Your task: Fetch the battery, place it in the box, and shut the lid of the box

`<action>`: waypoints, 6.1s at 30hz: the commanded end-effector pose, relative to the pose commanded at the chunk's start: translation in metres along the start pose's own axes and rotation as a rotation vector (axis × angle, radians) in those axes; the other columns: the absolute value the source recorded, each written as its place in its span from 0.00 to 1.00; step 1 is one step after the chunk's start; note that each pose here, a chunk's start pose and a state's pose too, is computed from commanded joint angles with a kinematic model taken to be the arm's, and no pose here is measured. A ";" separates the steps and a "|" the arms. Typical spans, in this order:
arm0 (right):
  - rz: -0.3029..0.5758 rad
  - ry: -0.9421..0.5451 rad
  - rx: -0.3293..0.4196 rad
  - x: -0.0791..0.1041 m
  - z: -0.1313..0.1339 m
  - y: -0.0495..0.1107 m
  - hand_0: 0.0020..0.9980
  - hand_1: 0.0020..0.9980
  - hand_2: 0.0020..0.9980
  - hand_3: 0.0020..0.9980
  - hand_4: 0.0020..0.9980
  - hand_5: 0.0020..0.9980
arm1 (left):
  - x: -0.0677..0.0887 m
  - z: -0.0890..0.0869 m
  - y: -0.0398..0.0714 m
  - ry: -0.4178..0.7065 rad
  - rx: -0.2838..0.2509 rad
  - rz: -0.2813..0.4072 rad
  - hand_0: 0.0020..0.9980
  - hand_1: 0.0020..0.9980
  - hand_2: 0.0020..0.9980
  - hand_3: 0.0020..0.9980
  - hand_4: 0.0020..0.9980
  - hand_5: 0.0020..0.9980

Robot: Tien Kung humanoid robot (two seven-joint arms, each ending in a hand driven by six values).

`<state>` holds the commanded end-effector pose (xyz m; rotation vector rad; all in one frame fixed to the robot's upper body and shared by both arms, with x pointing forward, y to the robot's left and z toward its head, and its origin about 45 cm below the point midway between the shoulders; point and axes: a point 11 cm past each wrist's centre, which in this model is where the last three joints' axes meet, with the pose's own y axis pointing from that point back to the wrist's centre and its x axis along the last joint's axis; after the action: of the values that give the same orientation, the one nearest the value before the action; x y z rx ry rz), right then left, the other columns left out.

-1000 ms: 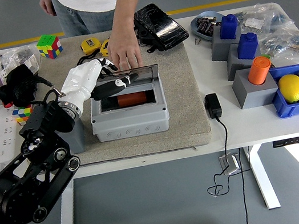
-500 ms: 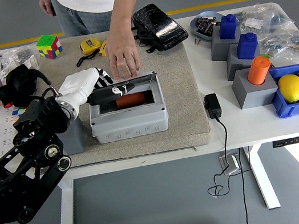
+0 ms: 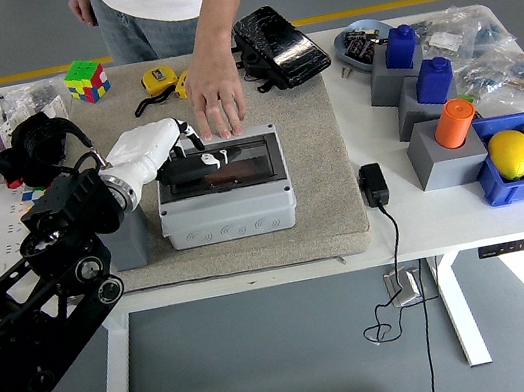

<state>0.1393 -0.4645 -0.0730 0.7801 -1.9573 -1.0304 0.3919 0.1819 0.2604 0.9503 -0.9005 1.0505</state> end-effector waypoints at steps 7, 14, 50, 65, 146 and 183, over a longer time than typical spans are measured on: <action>-0.004 -0.002 0.000 -0.003 -0.001 0.000 0.81 0.75 0.73 0.79 1.00 1.00 | 0.023 -0.003 0.008 0.079 -0.135 0.297 0.80 0.78 0.77 0.76 1.00 1.00; -0.009 -0.002 -0.006 -0.003 0.000 0.000 0.81 0.75 0.73 0.79 1.00 1.00 | 0.064 -0.021 0.031 0.142 -0.262 0.636 0.96 0.94 0.93 0.88 1.00 1.00; -0.033 -0.001 -0.005 -0.014 0.007 0.002 0.81 0.75 0.73 0.79 1.00 1.00 | 0.059 -0.147 0.071 0.970 -0.176 0.605 1.00 1.00 0.98 0.97 1.00 1.00; -0.026 0.010 -0.015 -0.010 0.010 0.001 0.81 0.75 0.73 0.79 1.00 1.00 | 0.047 -0.147 0.065 0.921 -0.090 0.482 0.91 0.86 0.82 0.83 1.00 1.00; -0.030 -0.001 -0.010 -0.014 0.007 0.002 0.81 0.75 0.73 0.79 1.00 1.00 | 0.047 -0.149 0.070 0.942 -0.080 0.569 0.80 0.77 0.77 0.78 1.00 1.00; -0.022 0.003 -0.011 -0.012 0.005 0.002 0.81 0.75 0.73 0.79 1.00 1.00 | 0.049 -0.148 0.071 0.935 -0.088 0.570 0.80 0.76 0.77 0.78 1.00 1.00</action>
<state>0.1410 -0.4529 -0.0775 0.7981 -1.9433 -1.0511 0.3574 0.3495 0.2711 0.0376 -0.4045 1.7085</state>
